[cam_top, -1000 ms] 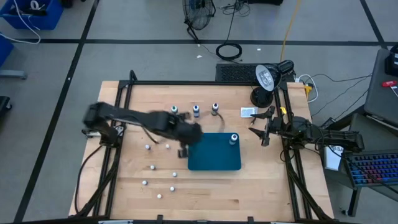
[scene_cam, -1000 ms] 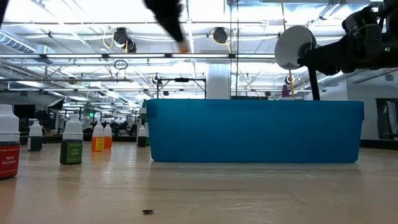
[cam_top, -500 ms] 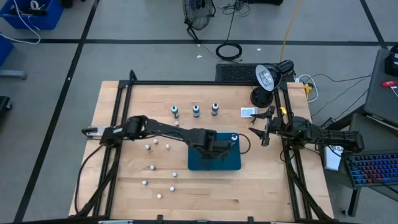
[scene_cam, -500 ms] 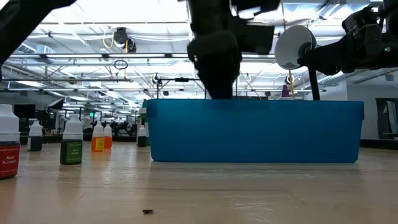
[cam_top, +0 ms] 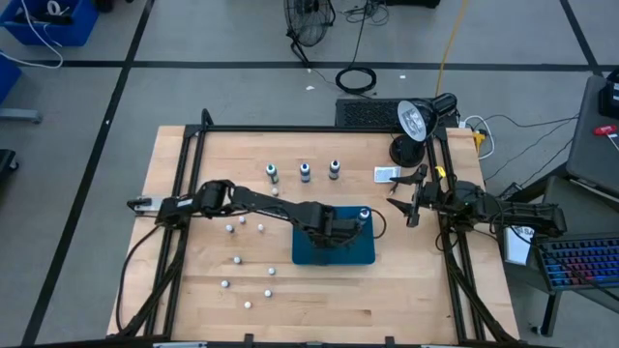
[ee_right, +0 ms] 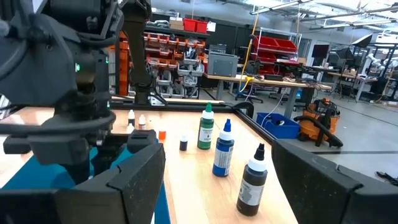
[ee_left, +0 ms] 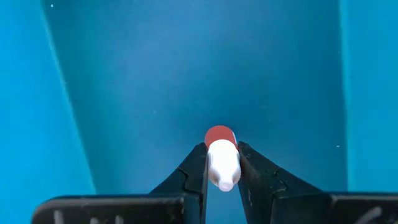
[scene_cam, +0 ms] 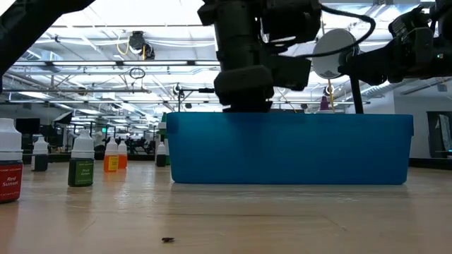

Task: Pick & Place food coloring
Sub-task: Put the small orange food coloring bottle into the blue bin, then put the top small purple food coloring bottle into the blue bin

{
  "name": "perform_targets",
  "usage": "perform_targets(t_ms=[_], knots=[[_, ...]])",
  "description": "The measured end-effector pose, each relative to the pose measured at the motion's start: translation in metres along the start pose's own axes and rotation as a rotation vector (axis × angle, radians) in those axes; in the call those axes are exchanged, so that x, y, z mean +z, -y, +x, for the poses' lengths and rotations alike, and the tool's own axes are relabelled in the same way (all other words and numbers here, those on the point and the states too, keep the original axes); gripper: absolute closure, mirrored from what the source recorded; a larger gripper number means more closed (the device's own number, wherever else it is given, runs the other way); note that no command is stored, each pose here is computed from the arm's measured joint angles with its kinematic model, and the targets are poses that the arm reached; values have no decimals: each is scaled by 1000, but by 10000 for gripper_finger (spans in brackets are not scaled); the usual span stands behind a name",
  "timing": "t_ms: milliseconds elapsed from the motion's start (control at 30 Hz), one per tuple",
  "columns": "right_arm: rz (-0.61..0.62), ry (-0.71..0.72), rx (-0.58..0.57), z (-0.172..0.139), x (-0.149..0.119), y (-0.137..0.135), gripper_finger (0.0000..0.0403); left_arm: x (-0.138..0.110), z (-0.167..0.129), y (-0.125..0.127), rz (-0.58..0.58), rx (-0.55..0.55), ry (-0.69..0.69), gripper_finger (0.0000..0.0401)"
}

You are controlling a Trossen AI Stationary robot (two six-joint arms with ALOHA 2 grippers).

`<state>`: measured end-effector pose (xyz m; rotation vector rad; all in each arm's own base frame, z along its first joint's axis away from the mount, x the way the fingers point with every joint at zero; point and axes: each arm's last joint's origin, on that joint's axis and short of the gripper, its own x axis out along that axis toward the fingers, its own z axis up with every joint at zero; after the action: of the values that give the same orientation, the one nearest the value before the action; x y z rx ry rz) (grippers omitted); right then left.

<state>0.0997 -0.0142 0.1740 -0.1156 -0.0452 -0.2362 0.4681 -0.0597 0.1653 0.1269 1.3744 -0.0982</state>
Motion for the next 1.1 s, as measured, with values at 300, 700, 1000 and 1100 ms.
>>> perform_targets(t_ms=[300,700,1000,1100], knots=[[0,-1,0,0,0,0,121,1,-6,1,-30,-14,24,265],[0,1,0,0,0,0,122,0,-27,0,-31,-8,-36,153],[0,0,0,0,0,0,122,-11,-69,-3,-25,191,-177,149],[0,0,0,0,0,0,120,-24,-75,-5,-29,200,-206,149]])
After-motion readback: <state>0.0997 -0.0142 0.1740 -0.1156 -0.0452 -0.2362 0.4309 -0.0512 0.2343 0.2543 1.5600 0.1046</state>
